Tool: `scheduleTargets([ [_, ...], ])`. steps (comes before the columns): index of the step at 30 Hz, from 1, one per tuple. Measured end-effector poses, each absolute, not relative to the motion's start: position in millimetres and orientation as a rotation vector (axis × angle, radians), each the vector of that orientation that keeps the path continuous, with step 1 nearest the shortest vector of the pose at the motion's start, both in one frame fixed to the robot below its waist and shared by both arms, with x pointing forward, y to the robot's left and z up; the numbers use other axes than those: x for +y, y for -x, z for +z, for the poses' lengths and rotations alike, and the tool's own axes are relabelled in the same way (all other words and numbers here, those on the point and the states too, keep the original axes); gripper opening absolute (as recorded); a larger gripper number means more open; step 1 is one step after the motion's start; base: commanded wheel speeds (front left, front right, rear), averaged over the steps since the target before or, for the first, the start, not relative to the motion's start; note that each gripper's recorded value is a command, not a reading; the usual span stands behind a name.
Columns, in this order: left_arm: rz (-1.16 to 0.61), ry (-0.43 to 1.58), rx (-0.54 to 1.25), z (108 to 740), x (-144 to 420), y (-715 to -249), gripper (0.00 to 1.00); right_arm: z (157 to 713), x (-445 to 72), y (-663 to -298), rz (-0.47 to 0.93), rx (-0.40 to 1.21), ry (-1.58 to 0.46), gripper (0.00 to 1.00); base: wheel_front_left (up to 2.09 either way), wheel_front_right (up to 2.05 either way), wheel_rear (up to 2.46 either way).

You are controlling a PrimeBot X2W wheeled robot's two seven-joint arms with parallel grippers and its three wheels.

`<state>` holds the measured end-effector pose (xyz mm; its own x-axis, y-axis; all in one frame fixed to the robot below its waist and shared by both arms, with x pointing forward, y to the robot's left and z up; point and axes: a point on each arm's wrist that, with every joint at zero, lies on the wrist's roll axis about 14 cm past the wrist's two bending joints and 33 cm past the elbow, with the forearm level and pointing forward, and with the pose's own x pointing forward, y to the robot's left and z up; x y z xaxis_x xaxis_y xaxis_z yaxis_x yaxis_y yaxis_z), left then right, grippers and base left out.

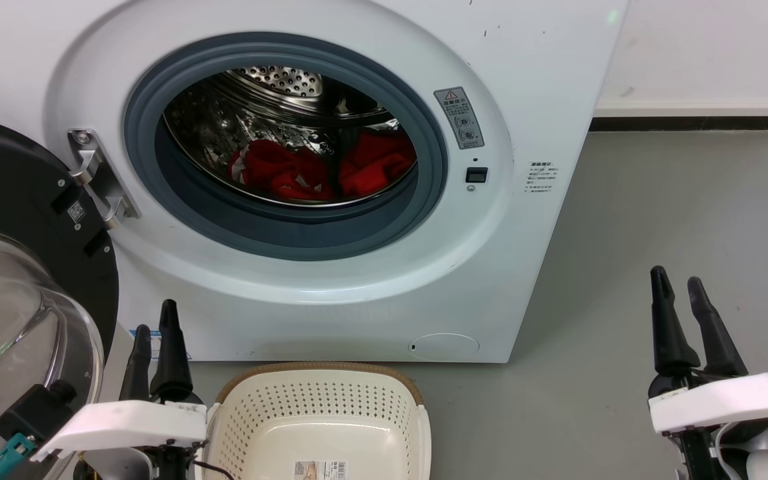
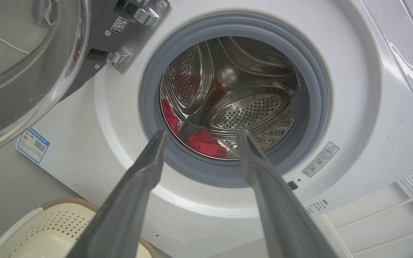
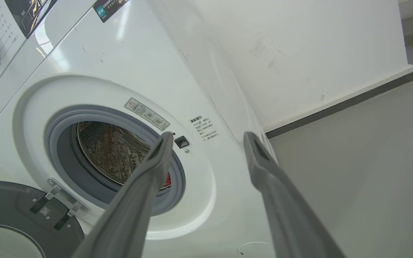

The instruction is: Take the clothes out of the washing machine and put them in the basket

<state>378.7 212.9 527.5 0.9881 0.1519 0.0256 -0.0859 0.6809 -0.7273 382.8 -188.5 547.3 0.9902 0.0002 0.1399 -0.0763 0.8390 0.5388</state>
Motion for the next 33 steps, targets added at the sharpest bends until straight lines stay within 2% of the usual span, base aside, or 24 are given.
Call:
scheduleTargets([
  [33,0.002,0.306,-0.126,538,166,-369,1.00,547,-170,-374,0.095,-0.164,-0.116,1.00,0.00,0.00,0.00],
])
